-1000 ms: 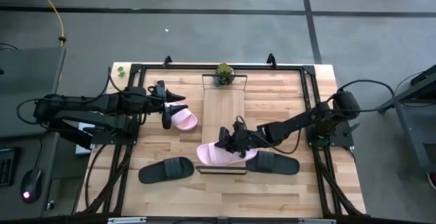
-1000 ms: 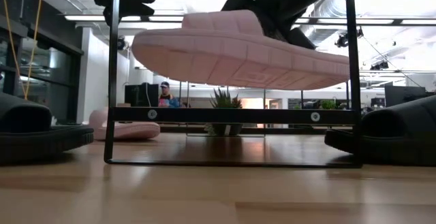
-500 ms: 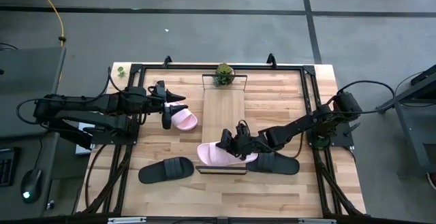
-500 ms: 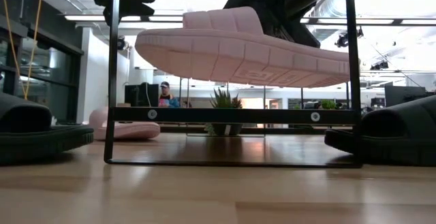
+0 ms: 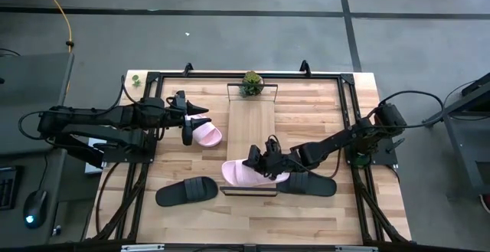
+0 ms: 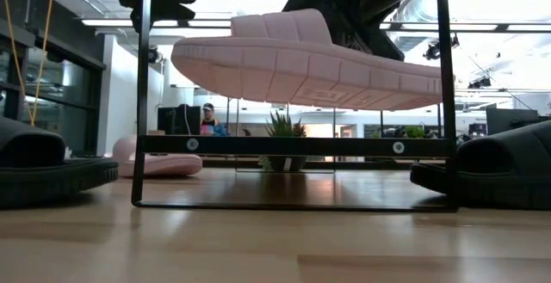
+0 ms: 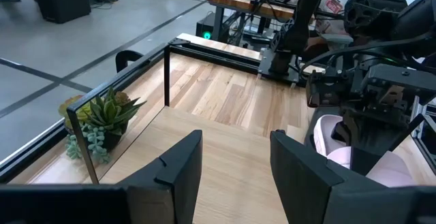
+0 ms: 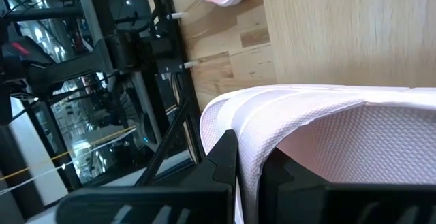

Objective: Pick and place slides into the shelf
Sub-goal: Put the right pink slide on the shelf

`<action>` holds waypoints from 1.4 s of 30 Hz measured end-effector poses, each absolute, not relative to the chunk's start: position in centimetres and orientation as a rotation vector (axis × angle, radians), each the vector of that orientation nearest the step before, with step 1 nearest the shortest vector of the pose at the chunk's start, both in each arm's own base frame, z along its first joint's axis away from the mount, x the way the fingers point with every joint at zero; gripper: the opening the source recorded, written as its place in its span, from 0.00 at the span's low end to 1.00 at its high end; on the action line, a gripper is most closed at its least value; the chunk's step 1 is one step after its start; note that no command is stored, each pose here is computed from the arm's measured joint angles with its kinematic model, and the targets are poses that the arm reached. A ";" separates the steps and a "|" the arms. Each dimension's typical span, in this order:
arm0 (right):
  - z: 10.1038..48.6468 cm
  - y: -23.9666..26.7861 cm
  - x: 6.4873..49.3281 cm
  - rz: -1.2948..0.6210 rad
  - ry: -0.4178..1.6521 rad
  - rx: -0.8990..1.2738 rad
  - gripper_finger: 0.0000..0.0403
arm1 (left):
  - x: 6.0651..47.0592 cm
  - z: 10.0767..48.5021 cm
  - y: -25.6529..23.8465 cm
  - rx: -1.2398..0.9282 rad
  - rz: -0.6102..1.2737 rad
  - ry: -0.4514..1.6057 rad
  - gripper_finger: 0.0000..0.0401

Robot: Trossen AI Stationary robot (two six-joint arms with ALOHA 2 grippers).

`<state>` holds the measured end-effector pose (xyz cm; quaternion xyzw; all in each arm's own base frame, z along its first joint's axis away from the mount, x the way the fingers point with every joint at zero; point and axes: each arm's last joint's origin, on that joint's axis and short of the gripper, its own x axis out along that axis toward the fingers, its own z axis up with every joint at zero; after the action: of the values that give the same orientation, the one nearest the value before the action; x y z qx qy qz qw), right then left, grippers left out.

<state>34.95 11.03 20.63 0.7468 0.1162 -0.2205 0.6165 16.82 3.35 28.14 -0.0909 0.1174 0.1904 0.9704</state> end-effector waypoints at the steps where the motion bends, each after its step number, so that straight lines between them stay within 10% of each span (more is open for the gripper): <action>1: 20.5 11.0 35.0 -0.510 0.267 1.720 0.02 | 16.8 28.1 3.4 -0.184 0.385 0.237 0.39; 42: 18.8 11.8 36.0 -0.417 0.397 1.760 0.02 | 16.8 28.0 3.3 -0.186 0.386 0.253 0.39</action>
<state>36.01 11.84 18.78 0.7596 0.1713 -0.1801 0.6011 16.78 3.34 27.98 -0.0922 0.1254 0.1910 0.9692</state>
